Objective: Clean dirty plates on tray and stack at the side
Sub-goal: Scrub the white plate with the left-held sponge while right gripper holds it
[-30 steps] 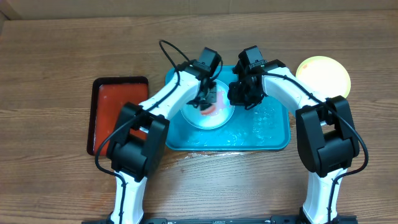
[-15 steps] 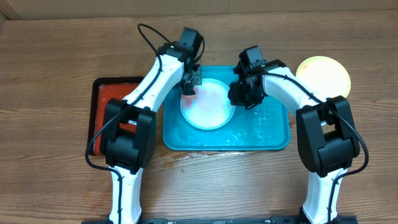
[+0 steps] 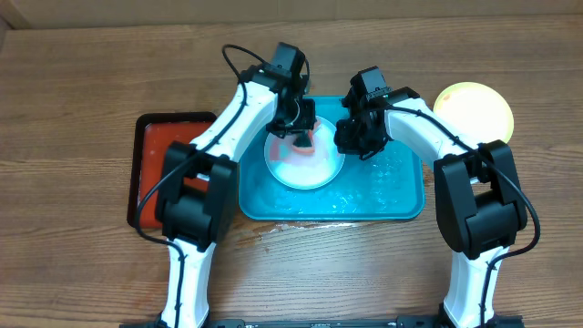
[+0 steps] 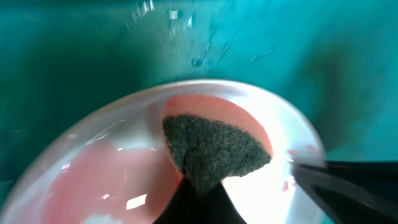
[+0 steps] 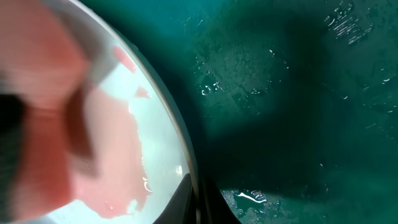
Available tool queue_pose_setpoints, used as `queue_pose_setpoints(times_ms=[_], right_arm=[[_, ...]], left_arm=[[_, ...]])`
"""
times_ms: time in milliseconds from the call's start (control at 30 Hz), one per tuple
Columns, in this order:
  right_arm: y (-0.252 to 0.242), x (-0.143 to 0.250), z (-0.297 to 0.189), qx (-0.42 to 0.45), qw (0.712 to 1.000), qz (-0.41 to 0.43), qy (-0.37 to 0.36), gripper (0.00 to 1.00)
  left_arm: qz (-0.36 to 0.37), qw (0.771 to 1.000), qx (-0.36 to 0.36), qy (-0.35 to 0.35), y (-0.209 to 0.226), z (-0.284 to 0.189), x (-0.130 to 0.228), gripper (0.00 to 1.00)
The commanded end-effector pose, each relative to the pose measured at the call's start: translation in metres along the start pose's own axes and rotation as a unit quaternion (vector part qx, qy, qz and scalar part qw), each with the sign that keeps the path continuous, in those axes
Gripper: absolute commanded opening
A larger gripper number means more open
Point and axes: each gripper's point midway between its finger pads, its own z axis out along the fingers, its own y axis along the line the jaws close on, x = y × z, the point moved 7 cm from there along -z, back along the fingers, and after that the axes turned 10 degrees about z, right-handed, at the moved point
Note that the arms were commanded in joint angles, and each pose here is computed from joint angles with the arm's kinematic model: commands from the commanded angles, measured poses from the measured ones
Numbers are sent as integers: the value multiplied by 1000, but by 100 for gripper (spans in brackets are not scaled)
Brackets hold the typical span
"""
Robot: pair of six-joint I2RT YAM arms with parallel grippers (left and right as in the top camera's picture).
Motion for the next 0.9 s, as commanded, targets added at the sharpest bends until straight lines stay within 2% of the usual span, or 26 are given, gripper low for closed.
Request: queue_pose_setpoints(times_ms=[0,233,500,633,867], right_arm=[[-4,0,2,6,1000,1,1,4],[-5,2,2,8,1000,3,5,4],[-4,1,2,7,1000,2,2,4],[-4,1,2,7,1000,2,2,4],[-4,1,2,7,1000,2,2,4]], left_arm=[[6,999,-22,31,10,31,8,4],[-16,990,-141,25,44,23,7,4],[-42,971,-236,-19,66,-26,-2,4],[-46,963,-259,-61,62,-59,-9,4],[-61,958,-242,-137,45,-128,-13,4]])
